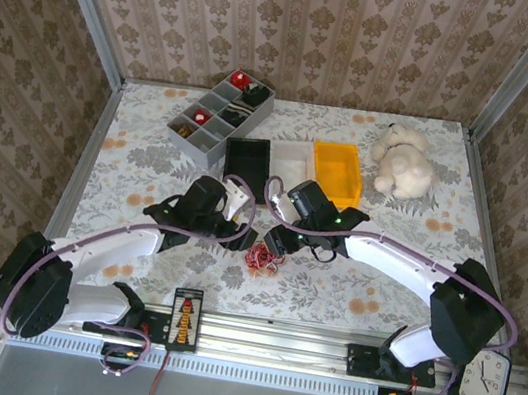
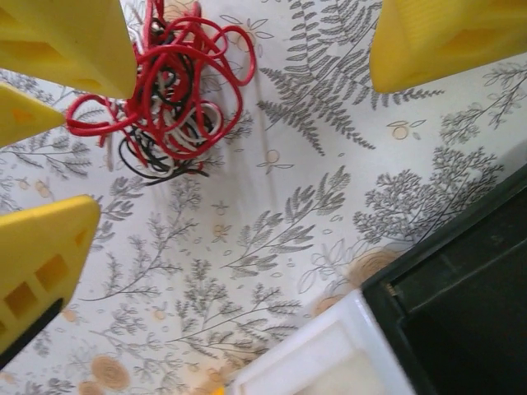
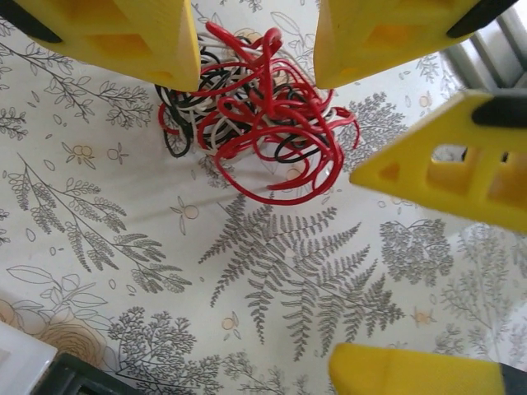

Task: Untangle the cables

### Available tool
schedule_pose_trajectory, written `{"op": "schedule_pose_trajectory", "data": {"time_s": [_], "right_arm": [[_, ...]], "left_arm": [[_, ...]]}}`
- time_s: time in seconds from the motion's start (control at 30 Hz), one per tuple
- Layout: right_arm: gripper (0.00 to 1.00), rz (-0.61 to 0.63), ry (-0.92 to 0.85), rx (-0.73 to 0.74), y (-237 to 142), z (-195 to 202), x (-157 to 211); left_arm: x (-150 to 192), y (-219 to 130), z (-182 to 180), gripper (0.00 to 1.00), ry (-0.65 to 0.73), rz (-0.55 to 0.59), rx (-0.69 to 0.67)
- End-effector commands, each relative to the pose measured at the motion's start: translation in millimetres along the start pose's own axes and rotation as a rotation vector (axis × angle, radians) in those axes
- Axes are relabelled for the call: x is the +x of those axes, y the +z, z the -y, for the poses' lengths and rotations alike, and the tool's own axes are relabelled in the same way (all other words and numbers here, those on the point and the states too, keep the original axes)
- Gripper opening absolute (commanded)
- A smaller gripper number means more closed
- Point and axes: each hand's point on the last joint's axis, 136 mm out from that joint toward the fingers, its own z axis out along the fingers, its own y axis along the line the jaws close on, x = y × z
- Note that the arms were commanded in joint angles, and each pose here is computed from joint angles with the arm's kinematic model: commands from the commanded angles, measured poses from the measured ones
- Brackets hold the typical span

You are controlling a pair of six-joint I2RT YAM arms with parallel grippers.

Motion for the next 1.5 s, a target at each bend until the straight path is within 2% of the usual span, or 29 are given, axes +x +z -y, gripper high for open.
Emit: {"op": "schedule_pose_trajectory", "data": {"time_s": [0.0, 0.3, 0.47, 0.57, 0.73, 0.8, 0.87, 0.9, 0.93, 1.23, 1.47], "right_arm": [[0.42, -0.028, 0.000, -0.059, -4, -10, 7], [0.34, -0.079, 0.012, -0.081, 15, -9, 16], [0.14, -0.076, 0.036, -0.095, 20, -4, 14], [0.06, -0.051, 0.063, -0.104, 17, 0, 10], [0.03, -0.026, 0.112, -0.122, 10, 7, 9], [0.03, -0.012, 0.143, -0.124, 8, 13, 8], [0.02, 0.003, 0.181, -0.123, 5, 20, 7], [0.01, 0.014, 0.202, -0.118, 4, 25, 6], [0.00, 0.029, 0.232, -0.112, 2, 32, 5], [0.00, 0.210, 0.613, 0.023, -22, 120, 7], [0.00, 0.231, 0.821, 0.178, -32, 170, 36]], "left_arm": [[4, 0, 18, 0.77, 0.042, -0.027, 0.082], [21, 14, 35, 0.79, 0.062, -0.104, 0.142], [23, 25, 37, 0.73, 0.050, -0.118, 0.165], [24, 36, 36, 0.66, 0.045, -0.126, 0.172], [29, 55, 30, 0.47, 0.041, -0.157, 0.167], [31, 64, 24, 0.32, 0.033, -0.167, 0.150], [32, 75, 8, 0.10, 0.004, -0.170, 0.077], [33, 79, -1, 0.02, -0.014, -0.167, 0.043], [32, 82, -9, 0.00, -0.040, -0.154, 0.012], [37, 78, -50, 0.00, -0.231, -0.097, -0.042], [36, 70, -53, 0.03, -0.289, -0.077, -0.007]]}}
